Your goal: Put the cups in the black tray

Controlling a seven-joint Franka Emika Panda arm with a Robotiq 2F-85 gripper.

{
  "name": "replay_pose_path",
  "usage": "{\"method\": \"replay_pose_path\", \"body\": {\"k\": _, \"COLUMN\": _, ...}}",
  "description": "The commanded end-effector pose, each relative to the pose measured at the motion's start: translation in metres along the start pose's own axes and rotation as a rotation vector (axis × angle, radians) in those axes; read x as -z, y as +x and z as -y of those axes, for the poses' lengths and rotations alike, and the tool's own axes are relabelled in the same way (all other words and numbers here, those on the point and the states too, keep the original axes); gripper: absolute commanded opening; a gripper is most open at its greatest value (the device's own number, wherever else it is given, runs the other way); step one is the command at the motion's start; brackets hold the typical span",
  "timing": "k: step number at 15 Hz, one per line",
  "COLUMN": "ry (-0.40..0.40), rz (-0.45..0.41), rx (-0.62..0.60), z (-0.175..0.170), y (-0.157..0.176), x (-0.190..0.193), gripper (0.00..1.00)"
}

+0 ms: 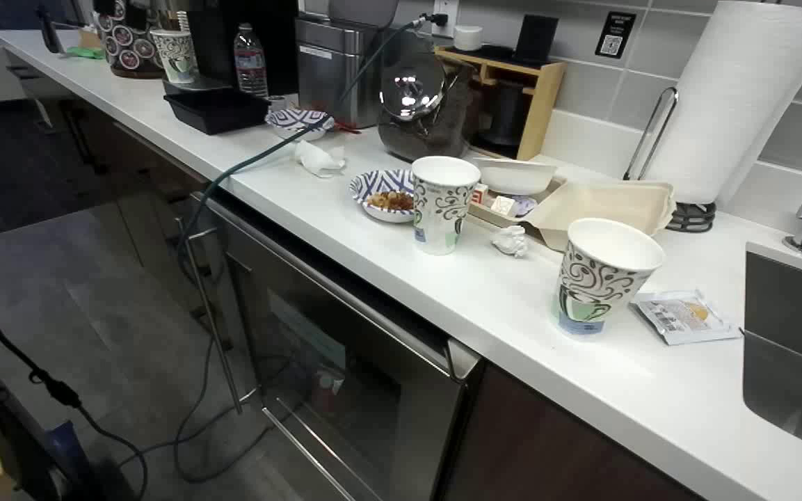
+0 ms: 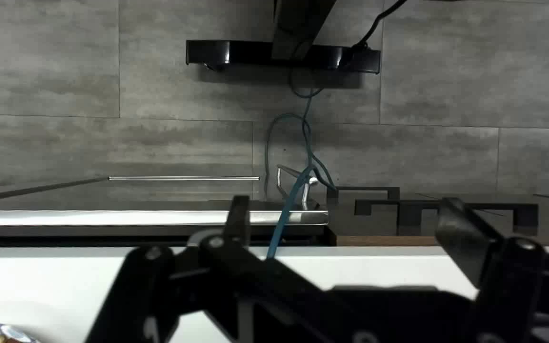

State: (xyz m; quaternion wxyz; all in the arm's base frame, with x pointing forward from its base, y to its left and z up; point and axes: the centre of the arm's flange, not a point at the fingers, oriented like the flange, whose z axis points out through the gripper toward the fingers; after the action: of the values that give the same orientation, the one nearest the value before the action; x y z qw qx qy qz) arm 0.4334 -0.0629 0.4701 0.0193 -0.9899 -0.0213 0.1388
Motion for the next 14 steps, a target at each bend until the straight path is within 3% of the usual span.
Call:
{"method": "replay_pose_path", "body": {"k": 1, "ry": 0.0, "rz": 0.0, "rx": 0.0, "z": 0.0, "y": 0.0, "x": 0.0, "gripper": 1.0}}
{"method": "replay_pose_path", "body": {"k": 9, "ry": 0.0, "rz": 0.0, "rx": 0.0, "z": 0.0, "y": 0.0, "x": 0.0, "gripper": 1.0}}
{"method": "replay_pose_path", "body": {"k": 11, "ry": 0.052, "rz": 0.008, "rx": 0.002, "z": 0.025, "y": 0.005, "x": 0.003, "gripper": 1.0}}
{"method": "replay_pose_path", "body": {"k": 14, "ry": 0.157, "rz": -0.012, "rx": -0.032, "z": 0.092, "y": 0.006, "x": 0.011, "gripper": 1.0}}
